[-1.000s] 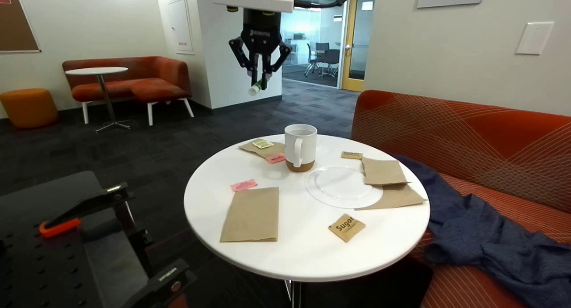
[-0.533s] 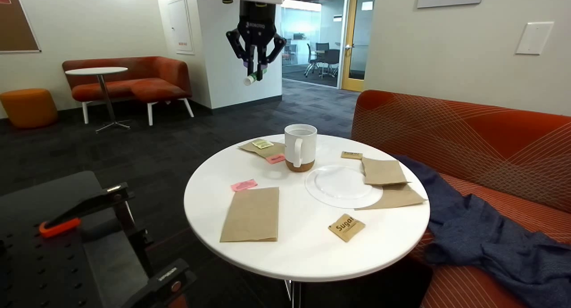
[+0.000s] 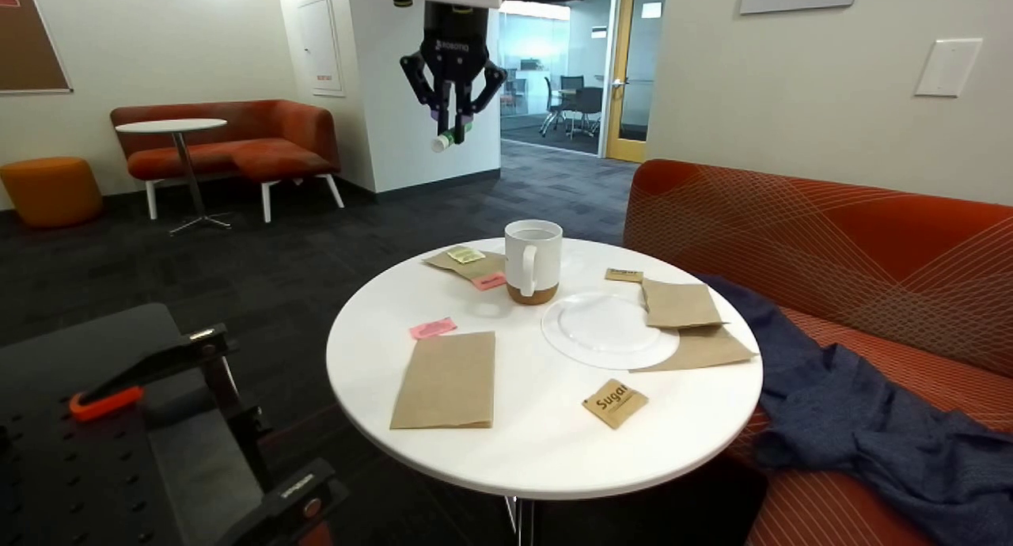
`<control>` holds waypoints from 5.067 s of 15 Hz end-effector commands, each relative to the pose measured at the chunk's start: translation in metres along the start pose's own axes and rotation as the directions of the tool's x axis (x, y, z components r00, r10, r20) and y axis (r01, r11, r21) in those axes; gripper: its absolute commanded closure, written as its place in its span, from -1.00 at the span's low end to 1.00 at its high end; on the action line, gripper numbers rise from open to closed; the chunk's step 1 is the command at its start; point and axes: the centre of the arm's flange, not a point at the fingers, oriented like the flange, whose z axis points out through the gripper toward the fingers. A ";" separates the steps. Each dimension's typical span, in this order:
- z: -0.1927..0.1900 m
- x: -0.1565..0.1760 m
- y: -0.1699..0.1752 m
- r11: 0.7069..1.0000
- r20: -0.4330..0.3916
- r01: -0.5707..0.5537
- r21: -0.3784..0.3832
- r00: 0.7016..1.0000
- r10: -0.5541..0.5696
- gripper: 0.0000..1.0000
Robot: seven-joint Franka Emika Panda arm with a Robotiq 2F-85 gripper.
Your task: Put the green marker inside the white mug
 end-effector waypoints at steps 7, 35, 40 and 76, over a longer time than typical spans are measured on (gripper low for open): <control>0.005 0.010 0.000 0.959 -0.150 -0.080 -0.271 0.988 0.041 0.90; 0.033 0.011 -0.021 0.362 -0.770 -0.770 -0.526 0.612 0.181 0.90; 0.044 0.009 -0.031 0.217 -0.823 -0.835 -0.505 0.542 0.170 0.90; 0.117 -0.023 -0.070 0.207 -0.961 -0.950 -0.234 0.258 0.100 0.90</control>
